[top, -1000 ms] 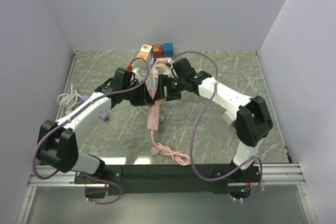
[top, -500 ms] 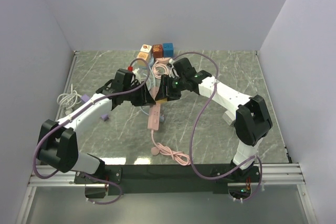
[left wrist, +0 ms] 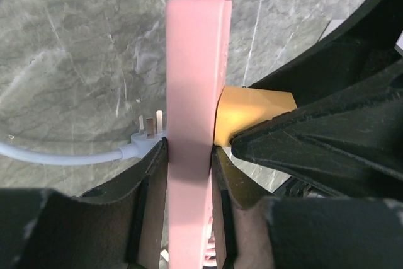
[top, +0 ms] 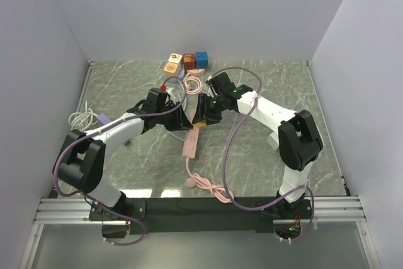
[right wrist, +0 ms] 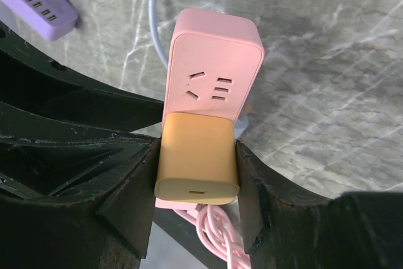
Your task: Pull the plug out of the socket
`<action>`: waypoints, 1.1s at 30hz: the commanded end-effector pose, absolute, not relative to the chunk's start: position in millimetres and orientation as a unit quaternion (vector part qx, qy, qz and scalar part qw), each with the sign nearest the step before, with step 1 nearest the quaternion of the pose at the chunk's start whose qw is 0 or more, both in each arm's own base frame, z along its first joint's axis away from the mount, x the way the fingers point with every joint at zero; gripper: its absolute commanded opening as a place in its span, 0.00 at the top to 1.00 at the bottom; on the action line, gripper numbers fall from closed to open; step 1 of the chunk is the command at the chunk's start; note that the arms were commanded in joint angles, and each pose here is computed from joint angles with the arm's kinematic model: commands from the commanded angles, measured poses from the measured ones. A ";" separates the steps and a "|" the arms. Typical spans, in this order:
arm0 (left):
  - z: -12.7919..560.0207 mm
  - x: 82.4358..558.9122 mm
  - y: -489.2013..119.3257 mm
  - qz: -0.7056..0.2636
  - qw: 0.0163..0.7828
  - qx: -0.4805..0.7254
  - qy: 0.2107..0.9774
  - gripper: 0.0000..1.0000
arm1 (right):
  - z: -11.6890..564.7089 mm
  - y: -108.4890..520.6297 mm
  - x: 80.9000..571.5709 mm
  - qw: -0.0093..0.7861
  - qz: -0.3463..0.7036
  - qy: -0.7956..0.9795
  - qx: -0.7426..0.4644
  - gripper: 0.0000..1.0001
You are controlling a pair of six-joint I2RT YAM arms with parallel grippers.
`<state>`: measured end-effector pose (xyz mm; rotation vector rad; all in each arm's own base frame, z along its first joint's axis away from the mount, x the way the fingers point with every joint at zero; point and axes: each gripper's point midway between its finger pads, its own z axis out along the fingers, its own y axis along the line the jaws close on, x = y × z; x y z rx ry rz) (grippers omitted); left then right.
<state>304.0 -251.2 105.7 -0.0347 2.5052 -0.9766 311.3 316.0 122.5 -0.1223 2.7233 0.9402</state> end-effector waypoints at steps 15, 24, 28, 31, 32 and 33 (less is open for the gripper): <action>73.3 311.5 -199.2 -0.220 0.223 -0.071 0.947 1.00 | 196.2 280.5 280.9 0.089 0.442 0.885 -0.114 1.00; 86.3 316.8 -206.0 -0.237 0.227 -0.076 0.941 1.00 | 181.6 287.0 289.5 0.119 0.379 0.917 -0.032 1.00; 102.2 322.5 -210.3 -0.249 0.239 -0.077 0.935 1.00 | 181.5 292.5 286.1 0.142 0.376 0.916 -0.002 1.00; 121.3 324.1 -211.9 -0.261 0.252 -0.078 0.929 1.00 | 181.0 258.3 303.0 0.180 0.325 0.928 0.034 1.00; 130.1 327.1 -211.5 -0.261 0.263 -0.080 0.925 1.00 | 178.0 242.2 312.3 0.196 0.299 0.932 0.052 1.00; 137.2 325.5 -208.7 -0.259 0.267 -0.082 0.925 1.00 | 172.3 216.6 320.7 0.199 0.274 0.938 0.078 1.00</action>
